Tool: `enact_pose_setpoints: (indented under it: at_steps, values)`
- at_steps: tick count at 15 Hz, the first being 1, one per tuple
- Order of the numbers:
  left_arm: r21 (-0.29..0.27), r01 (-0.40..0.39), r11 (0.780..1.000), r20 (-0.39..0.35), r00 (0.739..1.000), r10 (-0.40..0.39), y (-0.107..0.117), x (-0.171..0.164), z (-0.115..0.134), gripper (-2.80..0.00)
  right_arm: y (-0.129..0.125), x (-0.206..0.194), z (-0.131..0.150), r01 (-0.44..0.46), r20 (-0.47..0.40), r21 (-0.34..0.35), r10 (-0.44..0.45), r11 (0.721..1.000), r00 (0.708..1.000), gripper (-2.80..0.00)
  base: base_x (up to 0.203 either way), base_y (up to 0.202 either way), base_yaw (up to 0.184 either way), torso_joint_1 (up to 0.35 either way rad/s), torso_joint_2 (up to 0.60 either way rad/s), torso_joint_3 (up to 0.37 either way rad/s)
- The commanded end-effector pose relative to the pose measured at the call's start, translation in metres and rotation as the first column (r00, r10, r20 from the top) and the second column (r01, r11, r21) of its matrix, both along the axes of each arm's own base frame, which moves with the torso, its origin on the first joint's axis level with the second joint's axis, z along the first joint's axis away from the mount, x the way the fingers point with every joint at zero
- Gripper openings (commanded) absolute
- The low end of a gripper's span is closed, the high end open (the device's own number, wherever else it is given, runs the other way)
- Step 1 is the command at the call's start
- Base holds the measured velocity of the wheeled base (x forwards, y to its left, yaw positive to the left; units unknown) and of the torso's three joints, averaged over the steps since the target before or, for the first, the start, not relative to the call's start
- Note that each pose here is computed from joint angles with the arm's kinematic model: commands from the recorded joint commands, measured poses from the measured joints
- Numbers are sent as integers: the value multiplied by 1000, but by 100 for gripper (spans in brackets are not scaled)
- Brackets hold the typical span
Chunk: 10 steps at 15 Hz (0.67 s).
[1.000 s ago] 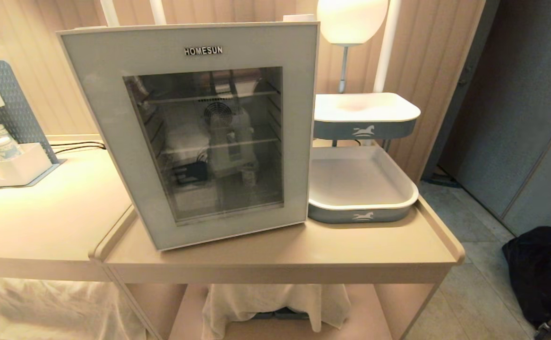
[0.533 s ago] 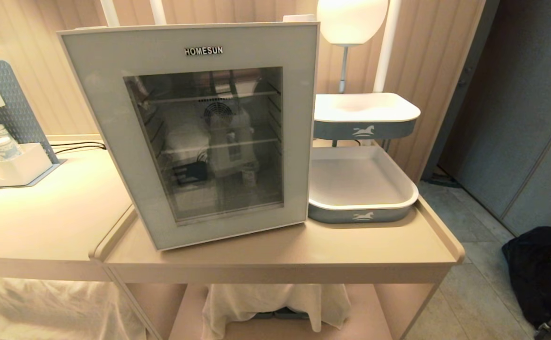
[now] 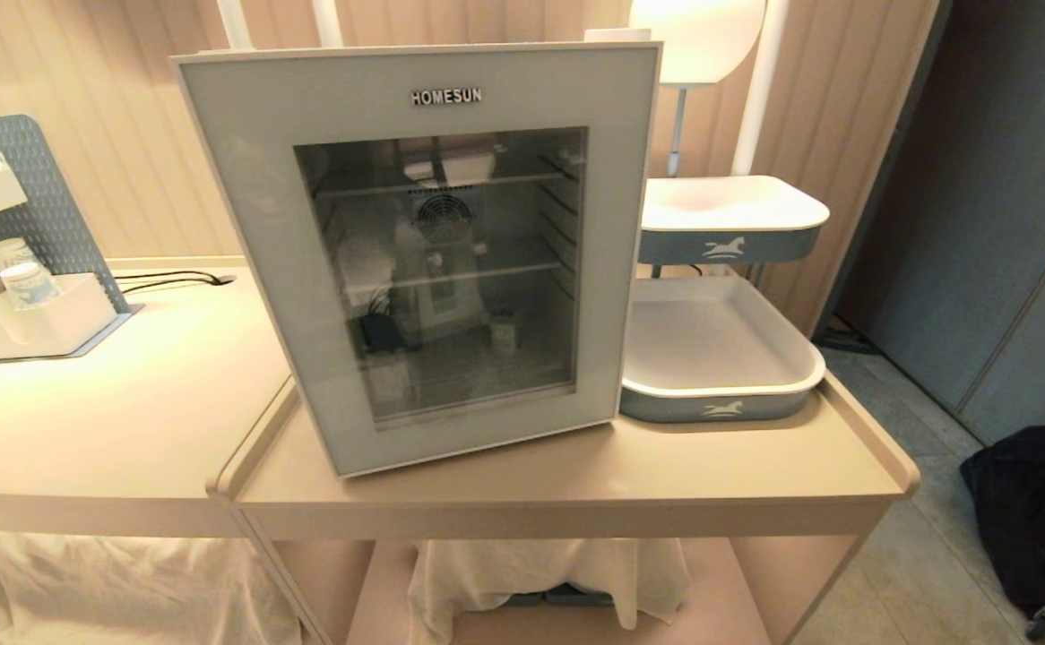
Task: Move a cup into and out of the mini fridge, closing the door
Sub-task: Open the freezer door
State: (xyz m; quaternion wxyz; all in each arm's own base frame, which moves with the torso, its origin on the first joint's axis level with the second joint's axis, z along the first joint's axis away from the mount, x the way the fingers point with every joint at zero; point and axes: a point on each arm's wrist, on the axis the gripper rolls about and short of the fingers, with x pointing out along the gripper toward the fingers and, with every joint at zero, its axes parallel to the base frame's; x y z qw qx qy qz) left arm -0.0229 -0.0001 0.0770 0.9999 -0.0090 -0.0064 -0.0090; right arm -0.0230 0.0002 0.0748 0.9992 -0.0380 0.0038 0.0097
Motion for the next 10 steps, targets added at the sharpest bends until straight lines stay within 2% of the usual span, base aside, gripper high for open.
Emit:
enact_pose_setpoints:
  at_steps: [1, 6, 10]
  values:
    - [0, 0, 1000, -1, 1000, 0, 0, 0, 0, -280, 0, 0, 0, -1, -1, -1, 1, 1000, 1000, -280, 0, 192, 0, 0, 2, 4]
    - [0, 0, 1000, -1, 1000, 0, 0, 0, 0, -280, 0, 0, 0, -1, 0, 7, 1, 1000, 1000, -280, 0, 182, 0, 3, 2, -2]
    - [0, -1, 1000, -2, 1000, 1, 0, 0, 0, -280, 0, 0, 0, -1, -1, 8, 1, 1000, 1000, -280, 0, 23, 2, 1, 1, -1]
